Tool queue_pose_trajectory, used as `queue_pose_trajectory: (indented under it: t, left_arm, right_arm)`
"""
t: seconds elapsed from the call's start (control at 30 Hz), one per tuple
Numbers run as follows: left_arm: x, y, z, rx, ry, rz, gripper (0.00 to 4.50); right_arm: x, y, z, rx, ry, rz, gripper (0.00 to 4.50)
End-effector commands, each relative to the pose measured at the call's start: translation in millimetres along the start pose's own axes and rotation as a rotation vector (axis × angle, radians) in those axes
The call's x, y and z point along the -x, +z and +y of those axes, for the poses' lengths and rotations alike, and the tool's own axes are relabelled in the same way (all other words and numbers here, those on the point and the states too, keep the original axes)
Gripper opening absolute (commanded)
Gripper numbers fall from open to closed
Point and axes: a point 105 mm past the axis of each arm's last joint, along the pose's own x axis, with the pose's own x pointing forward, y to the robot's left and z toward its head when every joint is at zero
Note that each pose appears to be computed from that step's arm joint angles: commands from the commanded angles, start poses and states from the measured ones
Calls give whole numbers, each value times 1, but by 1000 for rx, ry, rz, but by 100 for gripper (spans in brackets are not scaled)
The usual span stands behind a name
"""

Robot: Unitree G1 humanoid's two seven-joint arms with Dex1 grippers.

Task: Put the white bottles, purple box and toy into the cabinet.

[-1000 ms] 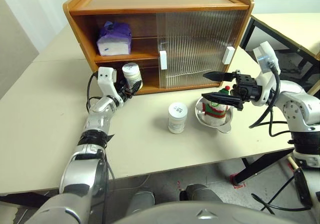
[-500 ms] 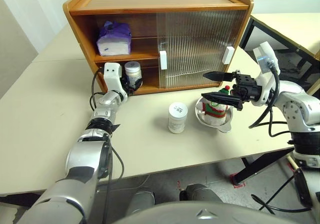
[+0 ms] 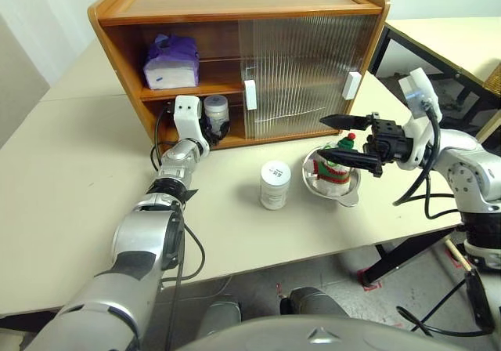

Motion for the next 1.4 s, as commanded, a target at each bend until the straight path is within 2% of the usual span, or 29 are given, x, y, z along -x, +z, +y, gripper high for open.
queue_pose_trajectory:
  t: [0.03,0.13,0.17,0.5,1.0,1.1,1.37,1.4]
  left_arm:
    - [0,5,5,-25,12,-12,340]
    - [2,4,6,-31,6,-15,438]
    - [2,4,6,-31,5,-22,448]
    - [10,13,12,-15,-2,-111,448]
    - [46,4,17,4,16,-182,448]
    - [54,0,23,21,49,-177,383]
    - [49,-6,36,28,149,-135,101]
    - [47,-6,37,29,162,-131,55]
  right_arm:
    - [1,2,0,1,-7,-5,450]
    - [0,2,0,-1,-2,-6,450]
    - [-1,2,0,-1,0,-6,450]
    - [-4,2,-2,-4,16,-9,450]
    - [-8,2,-5,-7,39,-15,450]
    - [-8,2,-4,-8,41,-15,450]
    - [-7,2,-5,-5,40,-14,450]
    - [-7,2,-5,-5,40,-14,450]
